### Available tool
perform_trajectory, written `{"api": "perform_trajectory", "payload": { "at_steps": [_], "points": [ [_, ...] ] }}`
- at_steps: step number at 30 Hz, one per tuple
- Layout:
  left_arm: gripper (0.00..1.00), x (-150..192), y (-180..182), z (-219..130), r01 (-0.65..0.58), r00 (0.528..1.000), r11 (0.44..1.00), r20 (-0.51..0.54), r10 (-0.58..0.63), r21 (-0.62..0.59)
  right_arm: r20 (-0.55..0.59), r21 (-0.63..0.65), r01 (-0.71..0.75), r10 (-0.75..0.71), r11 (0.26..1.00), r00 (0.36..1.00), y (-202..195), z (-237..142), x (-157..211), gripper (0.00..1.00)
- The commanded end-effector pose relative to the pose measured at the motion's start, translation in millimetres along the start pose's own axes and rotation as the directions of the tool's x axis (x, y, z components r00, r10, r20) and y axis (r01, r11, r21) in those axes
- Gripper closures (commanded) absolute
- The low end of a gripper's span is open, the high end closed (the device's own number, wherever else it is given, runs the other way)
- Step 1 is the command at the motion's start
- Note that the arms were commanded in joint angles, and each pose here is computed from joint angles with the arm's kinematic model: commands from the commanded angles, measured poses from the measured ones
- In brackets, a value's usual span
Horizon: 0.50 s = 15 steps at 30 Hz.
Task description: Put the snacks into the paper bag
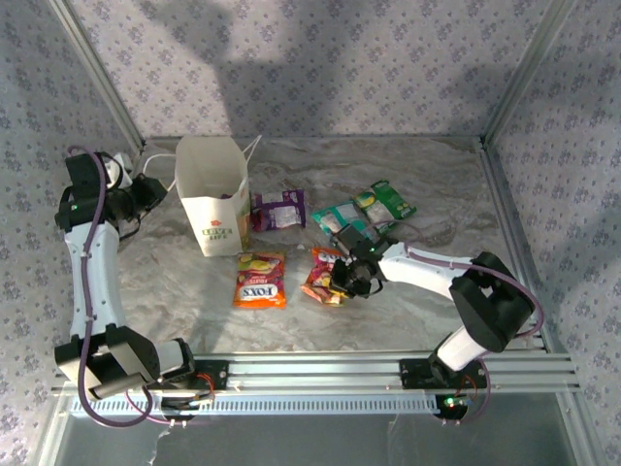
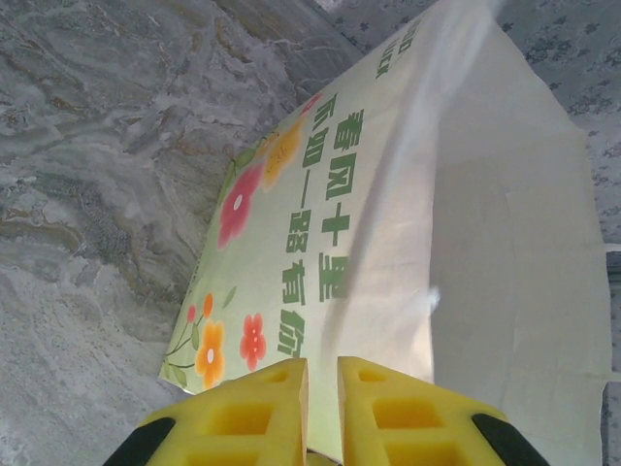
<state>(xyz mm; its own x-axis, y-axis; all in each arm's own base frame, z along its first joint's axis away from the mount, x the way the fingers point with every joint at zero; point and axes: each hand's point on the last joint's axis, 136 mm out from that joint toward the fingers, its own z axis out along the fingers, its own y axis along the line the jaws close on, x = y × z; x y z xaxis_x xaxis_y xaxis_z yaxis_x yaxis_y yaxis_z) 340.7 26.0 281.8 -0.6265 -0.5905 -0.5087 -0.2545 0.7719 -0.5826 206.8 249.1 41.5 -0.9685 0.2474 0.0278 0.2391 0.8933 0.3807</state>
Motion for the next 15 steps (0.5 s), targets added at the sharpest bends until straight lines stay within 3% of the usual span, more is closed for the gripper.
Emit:
{"api": "perform_trajectory", "payload": {
  "at_steps": [1,10,15],
  "points": [
    [0.81,-8.9,-15.6,-12.9,-0.021,0.999,0.998,0.045,0.018,0.052,-0.022,0.078,0.055,-0.054,0.995,0.998,-9.6,-5.5,5.7,0.92],
    [0.8,-16.6,-24.1,-10.8,-0.01,0.998,0.995,0.061,0.004,0.1,-0.031,0.092,0.138,-0.135,0.986,0.99,5.9,-13.9,6.8,1.0],
    [0.73,-23.9,-38.9,-21.3,-0.059,0.994,0.987,0.097,0.045,0.147,-0.021,0.071,0.172,-0.171,0.982,0.985,17.9,-22.9,5.2,1.0]
  ]
}}
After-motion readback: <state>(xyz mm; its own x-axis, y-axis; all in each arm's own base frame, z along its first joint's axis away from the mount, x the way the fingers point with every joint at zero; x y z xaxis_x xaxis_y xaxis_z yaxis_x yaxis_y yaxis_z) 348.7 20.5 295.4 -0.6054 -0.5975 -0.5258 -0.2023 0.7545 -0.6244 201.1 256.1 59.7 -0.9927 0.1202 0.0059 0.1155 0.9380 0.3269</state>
